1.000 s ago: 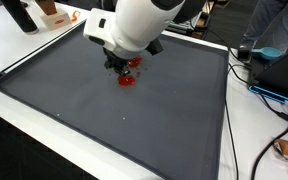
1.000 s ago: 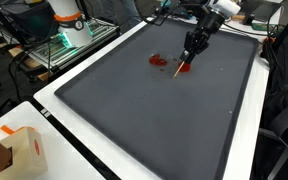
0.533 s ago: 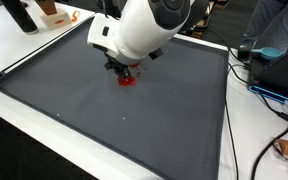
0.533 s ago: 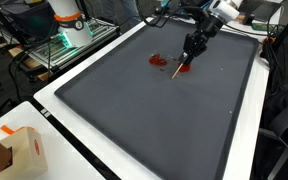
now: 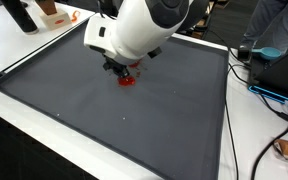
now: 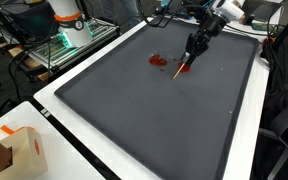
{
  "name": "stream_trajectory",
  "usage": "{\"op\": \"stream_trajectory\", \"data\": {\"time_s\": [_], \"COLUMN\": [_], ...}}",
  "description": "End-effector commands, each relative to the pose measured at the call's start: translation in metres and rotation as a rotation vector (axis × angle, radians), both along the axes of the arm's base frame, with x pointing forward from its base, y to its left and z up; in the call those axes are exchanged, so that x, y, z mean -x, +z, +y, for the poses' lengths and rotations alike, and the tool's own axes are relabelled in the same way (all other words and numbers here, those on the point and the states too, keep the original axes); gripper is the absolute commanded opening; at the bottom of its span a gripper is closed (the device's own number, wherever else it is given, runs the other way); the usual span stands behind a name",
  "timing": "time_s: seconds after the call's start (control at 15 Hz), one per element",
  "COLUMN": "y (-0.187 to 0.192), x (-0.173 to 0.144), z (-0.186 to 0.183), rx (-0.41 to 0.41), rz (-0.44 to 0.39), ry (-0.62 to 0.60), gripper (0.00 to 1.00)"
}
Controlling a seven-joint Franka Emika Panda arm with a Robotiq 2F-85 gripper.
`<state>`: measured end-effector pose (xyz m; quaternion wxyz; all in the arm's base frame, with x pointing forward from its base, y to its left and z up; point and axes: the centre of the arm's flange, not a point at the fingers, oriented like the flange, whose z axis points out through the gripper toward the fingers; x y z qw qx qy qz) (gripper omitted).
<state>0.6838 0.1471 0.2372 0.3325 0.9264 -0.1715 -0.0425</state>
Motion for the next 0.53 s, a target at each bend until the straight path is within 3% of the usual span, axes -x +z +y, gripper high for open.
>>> {"op": "stream_trajectory", "data": {"time_s": [0.0,0.47], "y": [0.01,0.05], "x": [-0.003,0.0], "z": [-0.007,-0.024], "rx": [-0.053,-0.217], "rz": [0.036,0.042], "ry": [0.018,0.045], "gripper": [0.03,0.03]}}
